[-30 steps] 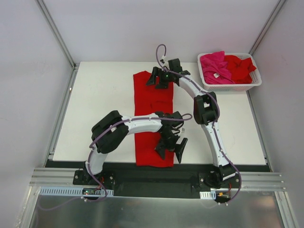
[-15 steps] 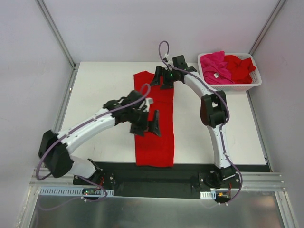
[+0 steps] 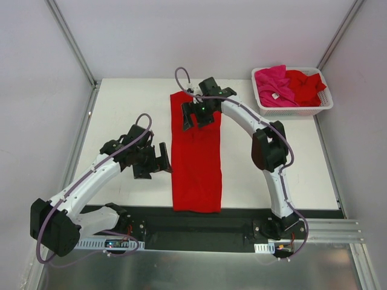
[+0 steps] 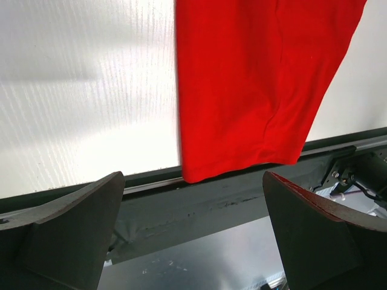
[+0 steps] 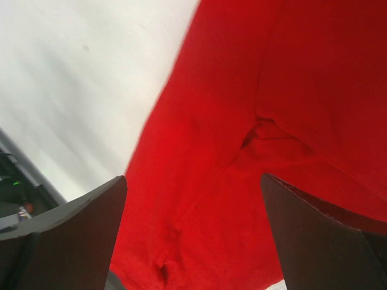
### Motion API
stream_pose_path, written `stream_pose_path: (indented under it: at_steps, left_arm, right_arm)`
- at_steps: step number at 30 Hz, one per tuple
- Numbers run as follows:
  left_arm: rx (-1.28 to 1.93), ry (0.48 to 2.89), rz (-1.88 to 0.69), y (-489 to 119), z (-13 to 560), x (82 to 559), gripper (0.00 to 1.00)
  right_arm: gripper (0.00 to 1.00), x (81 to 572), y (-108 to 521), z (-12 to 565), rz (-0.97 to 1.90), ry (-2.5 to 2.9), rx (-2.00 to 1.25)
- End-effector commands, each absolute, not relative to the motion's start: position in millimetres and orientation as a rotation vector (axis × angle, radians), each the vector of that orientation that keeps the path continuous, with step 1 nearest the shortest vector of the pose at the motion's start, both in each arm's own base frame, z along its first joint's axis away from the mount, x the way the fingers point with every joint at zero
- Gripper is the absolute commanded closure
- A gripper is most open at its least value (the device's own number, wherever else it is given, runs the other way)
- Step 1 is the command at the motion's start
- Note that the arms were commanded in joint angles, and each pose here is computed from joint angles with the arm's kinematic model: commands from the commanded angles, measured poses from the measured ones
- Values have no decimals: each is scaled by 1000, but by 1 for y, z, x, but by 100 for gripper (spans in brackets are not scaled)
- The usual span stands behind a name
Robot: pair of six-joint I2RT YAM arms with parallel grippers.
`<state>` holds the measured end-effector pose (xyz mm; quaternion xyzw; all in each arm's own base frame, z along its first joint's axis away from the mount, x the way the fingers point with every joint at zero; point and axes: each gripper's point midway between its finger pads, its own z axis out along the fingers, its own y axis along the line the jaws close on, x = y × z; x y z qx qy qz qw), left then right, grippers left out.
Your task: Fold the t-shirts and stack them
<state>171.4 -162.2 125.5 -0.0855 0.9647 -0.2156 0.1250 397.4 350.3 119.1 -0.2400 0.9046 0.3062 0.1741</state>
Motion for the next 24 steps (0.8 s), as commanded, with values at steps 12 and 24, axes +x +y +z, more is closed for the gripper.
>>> stream_pose_path:
  at_steps: [12, 24]
  left_arm:
    - [-224, 2815, -737, -170, 140, 161, 1]
    - [-198, 2853, -762, -174, 136, 158, 1]
  right_arm:
    - [4, 402, 329, 49, 497, 2813, -639]
    - [4, 423, 342, 28, 557, 2798, -583]
